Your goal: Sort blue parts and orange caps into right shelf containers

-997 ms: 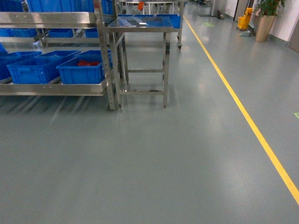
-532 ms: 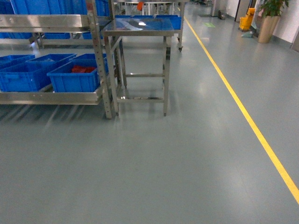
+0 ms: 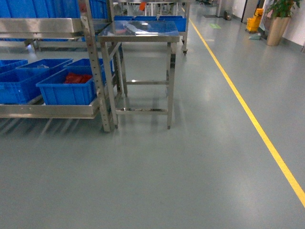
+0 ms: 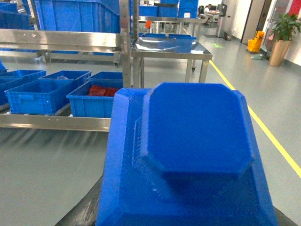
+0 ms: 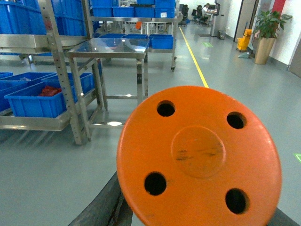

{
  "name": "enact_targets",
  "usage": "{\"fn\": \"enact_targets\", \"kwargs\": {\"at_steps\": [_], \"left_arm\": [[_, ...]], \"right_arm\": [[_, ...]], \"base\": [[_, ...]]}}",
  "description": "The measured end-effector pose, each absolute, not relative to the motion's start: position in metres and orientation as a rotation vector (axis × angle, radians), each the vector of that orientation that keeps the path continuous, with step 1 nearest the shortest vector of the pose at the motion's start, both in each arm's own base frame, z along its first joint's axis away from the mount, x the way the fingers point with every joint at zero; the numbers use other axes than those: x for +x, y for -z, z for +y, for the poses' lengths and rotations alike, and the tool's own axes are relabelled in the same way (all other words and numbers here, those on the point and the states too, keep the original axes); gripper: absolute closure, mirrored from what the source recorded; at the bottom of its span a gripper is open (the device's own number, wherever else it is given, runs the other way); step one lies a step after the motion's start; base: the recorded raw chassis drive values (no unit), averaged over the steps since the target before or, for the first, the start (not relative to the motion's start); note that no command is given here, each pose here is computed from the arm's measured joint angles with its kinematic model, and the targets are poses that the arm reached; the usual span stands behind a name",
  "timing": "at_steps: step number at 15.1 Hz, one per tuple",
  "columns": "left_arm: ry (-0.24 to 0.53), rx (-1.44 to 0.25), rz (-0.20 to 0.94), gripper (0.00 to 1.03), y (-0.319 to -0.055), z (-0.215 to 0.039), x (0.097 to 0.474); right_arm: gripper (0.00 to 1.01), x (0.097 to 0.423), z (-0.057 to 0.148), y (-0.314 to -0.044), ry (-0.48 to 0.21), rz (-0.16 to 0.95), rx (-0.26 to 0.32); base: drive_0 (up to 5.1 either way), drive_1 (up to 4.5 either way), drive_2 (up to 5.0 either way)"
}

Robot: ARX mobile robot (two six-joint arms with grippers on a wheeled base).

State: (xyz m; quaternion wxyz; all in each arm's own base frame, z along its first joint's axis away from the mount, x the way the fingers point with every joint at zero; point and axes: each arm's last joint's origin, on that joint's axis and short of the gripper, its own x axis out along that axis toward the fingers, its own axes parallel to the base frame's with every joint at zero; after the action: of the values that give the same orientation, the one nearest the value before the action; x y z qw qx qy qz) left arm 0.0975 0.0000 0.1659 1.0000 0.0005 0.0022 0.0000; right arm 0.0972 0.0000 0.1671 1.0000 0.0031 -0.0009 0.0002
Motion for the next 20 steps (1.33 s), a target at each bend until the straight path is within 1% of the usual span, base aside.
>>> {"fn": "enact_targets", "kwargs": {"at_steps": [20], "left_arm": [[0.000, 0.001, 0.002, 0.60, -0.1661, 0.0000, 0.0975]], "right_arm": [[0.58, 0.0972, 0.0000, -0.1673, 0.000, -0.005, 0.007]], "base": [[0.1, 4.38, -4.3]]}}
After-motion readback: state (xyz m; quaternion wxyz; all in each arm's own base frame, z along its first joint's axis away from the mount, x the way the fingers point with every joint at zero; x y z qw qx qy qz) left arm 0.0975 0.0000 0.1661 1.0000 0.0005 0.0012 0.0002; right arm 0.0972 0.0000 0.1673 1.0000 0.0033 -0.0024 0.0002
